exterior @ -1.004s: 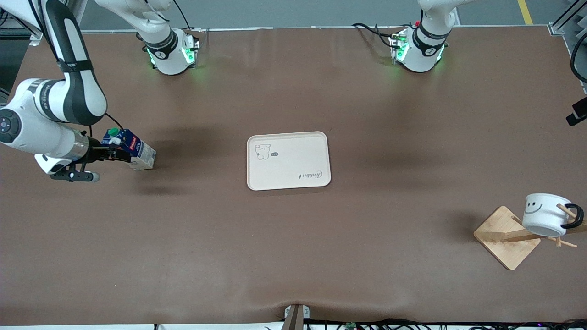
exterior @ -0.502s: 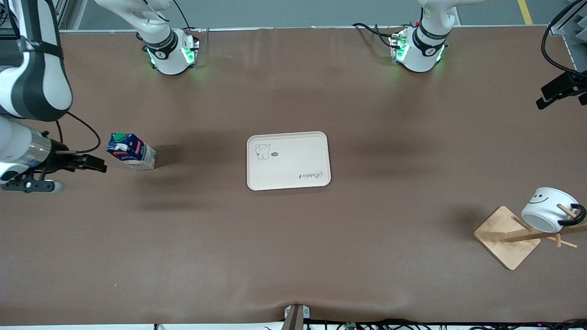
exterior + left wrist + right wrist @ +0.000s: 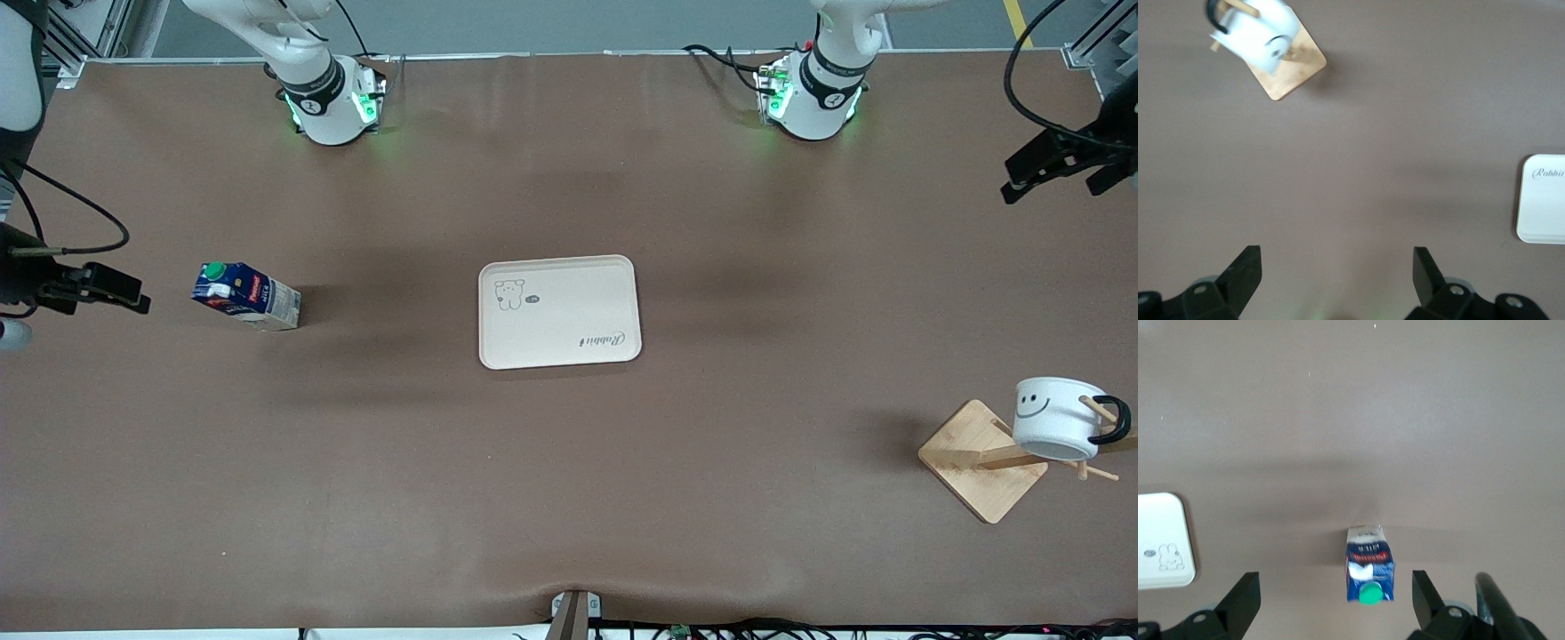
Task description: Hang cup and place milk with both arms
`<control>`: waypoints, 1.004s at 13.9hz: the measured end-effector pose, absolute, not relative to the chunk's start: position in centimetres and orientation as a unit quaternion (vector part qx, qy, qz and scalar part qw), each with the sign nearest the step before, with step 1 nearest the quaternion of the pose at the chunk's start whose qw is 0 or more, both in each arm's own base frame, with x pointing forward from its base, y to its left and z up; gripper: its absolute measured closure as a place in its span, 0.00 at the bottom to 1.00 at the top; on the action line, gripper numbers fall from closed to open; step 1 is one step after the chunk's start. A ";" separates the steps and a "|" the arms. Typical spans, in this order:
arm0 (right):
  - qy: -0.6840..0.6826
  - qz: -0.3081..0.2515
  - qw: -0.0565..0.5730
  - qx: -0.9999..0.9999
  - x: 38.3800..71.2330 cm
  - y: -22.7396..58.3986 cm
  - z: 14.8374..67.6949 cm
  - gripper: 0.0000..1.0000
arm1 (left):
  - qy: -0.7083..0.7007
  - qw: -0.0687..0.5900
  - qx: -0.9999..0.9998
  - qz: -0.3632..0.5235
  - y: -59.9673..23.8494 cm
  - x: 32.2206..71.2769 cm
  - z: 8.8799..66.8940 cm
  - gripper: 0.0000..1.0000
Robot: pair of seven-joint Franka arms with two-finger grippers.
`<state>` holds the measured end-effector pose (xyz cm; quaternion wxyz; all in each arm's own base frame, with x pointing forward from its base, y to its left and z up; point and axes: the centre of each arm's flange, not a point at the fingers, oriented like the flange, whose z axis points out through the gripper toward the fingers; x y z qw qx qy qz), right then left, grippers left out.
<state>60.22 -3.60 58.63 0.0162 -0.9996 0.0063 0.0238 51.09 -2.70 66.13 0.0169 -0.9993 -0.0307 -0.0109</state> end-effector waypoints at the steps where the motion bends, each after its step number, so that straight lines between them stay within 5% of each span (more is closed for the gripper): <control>1: 0.005 0.025 0.017 -1.000 59.4 -3.4 59.6 0.00 | -0.028 0.019 -0.999 -0.008 -3.7 51.0 66.0 0.00; 8: 0.007 0.019 0.018 -1.000 53.6 -3.5 62.8 0.00 | -0.026 0.021 -0.999 0.001 -4.1 50.5 66.1 0.00; 14: 0.005 0.013 0.018 -1.000 52.7 -3.2 63.5 0.00 | -0.023 0.022 -0.999 0.003 -4.4 50.3 66.1 0.00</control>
